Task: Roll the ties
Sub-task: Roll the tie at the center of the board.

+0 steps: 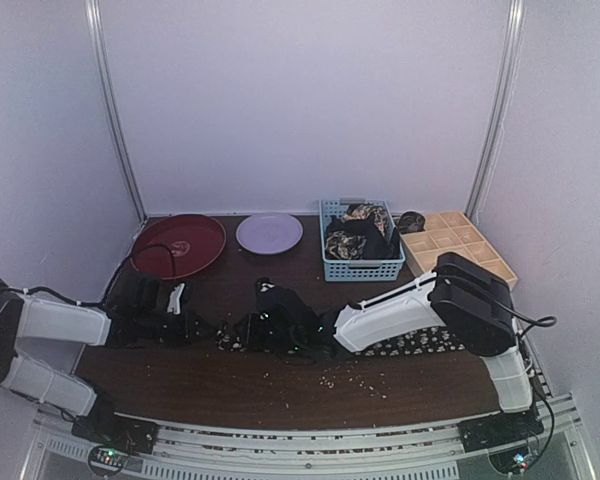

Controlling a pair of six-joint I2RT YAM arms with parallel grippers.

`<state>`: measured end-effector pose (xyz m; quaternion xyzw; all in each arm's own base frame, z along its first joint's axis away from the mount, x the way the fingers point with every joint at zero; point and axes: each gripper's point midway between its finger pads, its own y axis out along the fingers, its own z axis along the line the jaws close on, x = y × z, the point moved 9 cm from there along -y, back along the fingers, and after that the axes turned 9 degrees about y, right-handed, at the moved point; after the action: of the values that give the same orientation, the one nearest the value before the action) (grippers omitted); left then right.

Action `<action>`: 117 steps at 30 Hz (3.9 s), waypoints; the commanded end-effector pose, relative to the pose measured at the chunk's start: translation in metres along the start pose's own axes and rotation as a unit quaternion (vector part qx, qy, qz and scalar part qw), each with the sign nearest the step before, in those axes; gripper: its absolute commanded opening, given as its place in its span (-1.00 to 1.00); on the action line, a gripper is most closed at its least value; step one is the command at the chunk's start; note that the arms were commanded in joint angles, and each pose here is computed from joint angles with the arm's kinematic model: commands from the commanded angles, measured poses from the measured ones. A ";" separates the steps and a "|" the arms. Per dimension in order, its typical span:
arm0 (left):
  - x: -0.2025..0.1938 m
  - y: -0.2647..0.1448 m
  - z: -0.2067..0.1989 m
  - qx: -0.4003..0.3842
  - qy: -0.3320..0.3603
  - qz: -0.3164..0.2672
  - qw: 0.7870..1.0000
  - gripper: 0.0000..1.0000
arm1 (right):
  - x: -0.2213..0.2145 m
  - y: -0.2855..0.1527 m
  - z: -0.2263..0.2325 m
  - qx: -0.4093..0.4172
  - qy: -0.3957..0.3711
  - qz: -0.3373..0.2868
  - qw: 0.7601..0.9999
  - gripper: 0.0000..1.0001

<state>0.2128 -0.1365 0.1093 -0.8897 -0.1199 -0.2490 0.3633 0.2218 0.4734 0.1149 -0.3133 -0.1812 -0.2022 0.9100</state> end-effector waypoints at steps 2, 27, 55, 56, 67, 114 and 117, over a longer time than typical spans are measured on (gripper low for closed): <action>0.007 0.010 -0.010 -0.024 0.019 -0.009 0.999 -0.93 | 0.008 -0.008 0.010 0.021 0.005 -0.015 1.000 -0.35; 0.000 0.034 -0.004 0.014 0.021 0.025 0.999 -0.96 | -0.008 0.016 -0.013 -0.035 0.006 0.016 0.999 -0.37; -0.004 0.034 -0.005 0.017 0.034 0.028 0.999 -0.91 | -0.014 0.020 -0.027 -0.084 0.004 0.028 0.996 -0.88; -0.007 0.035 -0.004 0.017 0.033 0.030 0.999 -0.92 | -0.015 0.020 -0.029 -0.089 0.003 0.029 0.996 -0.87; 0.003 0.016 0.005 0.137 0.021 0.017 0.990 -0.93 | -0.017 0.015 -0.039 -0.113 0.002 0.027 0.993 -0.80; -0.008 0.038 -0.001 0.013 0.025 0.043 0.999 -0.94 | -0.017 0.018 -0.032 -0.122 -0.026 0.060 0.990 -0.73; -0.001 0.030 0.000 0.061 0.026 0.034 0.997 -0.85 | -0.018 0.018 -0.038 -0.132 -0.026 0.058 0.989 -0.74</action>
<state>0.2173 -0.1642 0.0826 -0.8886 -0.0722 -0.2480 0.3791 0.2226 0.4736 0.0900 -0.4079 -0.1622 -0.1718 0.8819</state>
